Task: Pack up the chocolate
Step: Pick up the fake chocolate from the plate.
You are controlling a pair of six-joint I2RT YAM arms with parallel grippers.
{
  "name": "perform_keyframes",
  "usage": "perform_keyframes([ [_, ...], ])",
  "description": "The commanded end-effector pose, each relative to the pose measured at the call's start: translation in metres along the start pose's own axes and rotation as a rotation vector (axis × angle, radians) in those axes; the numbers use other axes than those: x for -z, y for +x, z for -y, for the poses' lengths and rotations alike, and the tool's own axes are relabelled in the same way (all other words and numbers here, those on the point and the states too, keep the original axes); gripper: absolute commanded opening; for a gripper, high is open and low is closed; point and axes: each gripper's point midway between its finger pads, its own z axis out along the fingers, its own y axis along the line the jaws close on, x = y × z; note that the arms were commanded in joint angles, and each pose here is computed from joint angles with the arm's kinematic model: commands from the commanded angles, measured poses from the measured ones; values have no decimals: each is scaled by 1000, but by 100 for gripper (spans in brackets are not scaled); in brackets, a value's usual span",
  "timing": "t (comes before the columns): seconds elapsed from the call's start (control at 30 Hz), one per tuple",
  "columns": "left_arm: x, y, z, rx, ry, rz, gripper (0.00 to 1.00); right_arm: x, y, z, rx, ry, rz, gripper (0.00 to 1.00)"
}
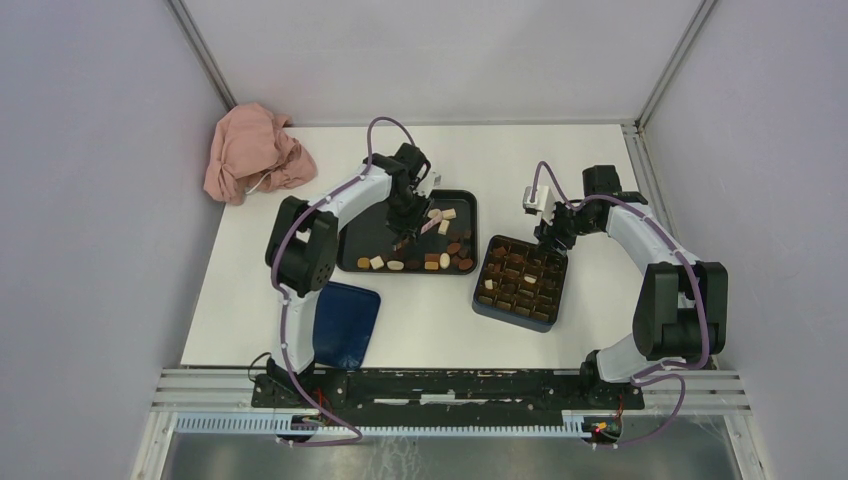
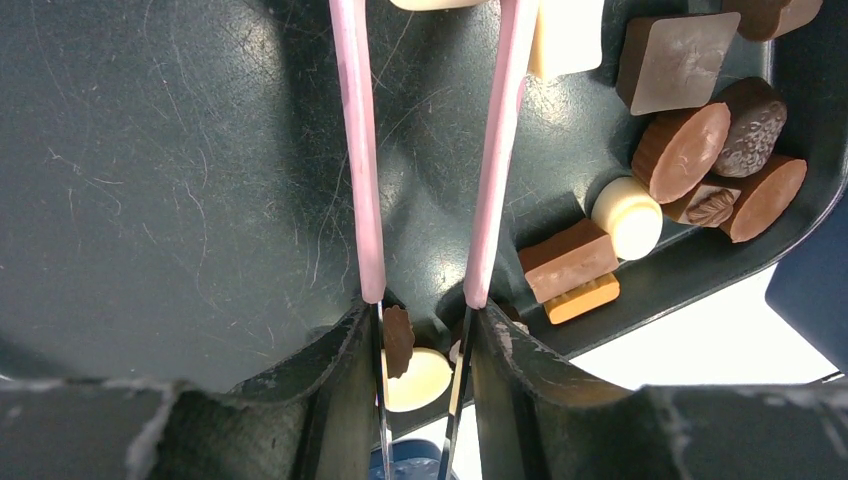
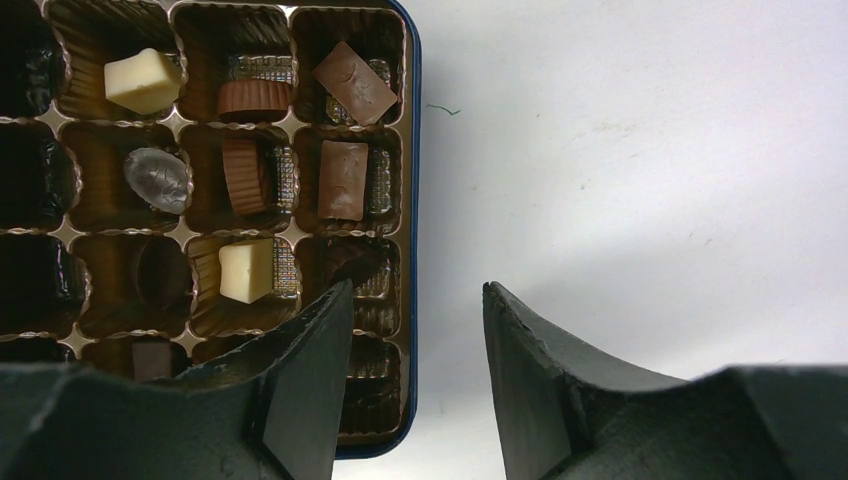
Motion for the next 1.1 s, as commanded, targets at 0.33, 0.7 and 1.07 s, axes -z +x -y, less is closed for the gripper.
perform_keyframes([
  [0.33, 27, -15, 6, -39, 11, 92, 10, 11, -19, 10, 50, 30, 43, 57],
  [0.7, 73, 6, 23, -22, 50, 234, 2, 5, -5, 11, 36, 40, 4, 67],
  [1.07, 109, 29, 65, -64, 224, 335, 2, -16, 24, 10, -16, 9, -81, 57],
])
